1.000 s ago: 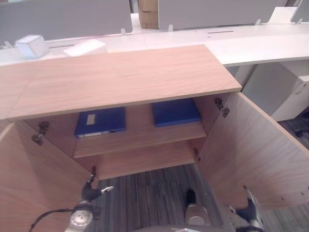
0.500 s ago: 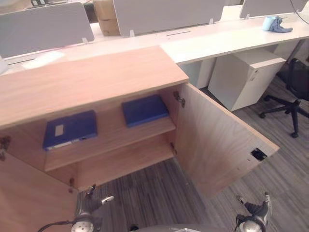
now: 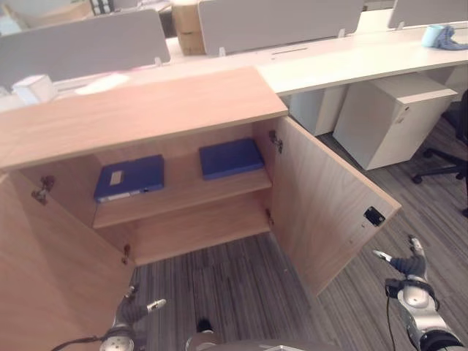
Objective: Put the empty folder in the office cabinet
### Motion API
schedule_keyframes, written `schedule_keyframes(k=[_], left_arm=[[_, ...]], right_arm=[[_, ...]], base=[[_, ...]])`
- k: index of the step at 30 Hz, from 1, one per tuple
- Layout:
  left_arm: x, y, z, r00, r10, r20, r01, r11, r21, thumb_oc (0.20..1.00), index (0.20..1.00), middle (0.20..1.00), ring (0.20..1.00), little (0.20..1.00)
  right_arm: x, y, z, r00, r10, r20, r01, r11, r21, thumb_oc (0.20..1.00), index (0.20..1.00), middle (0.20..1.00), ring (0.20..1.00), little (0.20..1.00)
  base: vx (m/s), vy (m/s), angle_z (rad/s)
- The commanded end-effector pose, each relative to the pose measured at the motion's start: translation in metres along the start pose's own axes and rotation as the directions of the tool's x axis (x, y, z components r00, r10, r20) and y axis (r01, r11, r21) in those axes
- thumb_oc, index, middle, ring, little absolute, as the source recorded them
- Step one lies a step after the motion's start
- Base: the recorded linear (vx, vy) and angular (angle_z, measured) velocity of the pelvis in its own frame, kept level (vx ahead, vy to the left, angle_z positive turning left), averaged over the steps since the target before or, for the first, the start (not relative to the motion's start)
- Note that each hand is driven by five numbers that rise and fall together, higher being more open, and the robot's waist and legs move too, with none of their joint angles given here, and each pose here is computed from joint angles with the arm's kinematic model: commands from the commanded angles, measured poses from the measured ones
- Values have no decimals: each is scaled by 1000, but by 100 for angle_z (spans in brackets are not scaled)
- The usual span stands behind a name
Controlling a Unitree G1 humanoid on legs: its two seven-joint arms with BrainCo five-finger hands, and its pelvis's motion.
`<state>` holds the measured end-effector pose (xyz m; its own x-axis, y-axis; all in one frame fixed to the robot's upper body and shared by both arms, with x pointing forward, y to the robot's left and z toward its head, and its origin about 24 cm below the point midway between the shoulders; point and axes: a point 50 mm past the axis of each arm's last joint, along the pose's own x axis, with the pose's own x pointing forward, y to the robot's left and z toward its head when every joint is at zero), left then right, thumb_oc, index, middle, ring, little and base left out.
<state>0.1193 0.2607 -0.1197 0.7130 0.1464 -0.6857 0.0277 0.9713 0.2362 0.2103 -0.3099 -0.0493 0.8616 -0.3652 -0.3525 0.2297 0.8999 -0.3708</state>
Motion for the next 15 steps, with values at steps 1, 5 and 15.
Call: schedule_keyframes(k=[1, 5, 15], left_arm=[[12, 27, 37, 990, 64, 123, -67, 998, 16, 1000, 1000, 1000, 1000, 1000], [14, 21, 37, 990, 64, 122, -67, 997, 27, 1000, 1000, 1000, 1000, 1000], [0, 19, 15, 994, 89, 68, -95, 992, 78, 1000, 1000, 1000, 1000, 1000]], right_arm=[[8, 15, 22, 991, 105, 85, -111, 991, 76, 1000, 1000, 1000, 1000, 1000], [7, 30, 19, 980, 190, 66, -195, 979, 68, 1000, 1000, 1000, 1000, 1000], [-3, 67, 45, 906, 376, 196, -402, 908, 120, 1000, 1000, 1000, 1000, 1000]], base=[[-129, -68, 8], [-34, -5, 25], [30, 66, 26]])
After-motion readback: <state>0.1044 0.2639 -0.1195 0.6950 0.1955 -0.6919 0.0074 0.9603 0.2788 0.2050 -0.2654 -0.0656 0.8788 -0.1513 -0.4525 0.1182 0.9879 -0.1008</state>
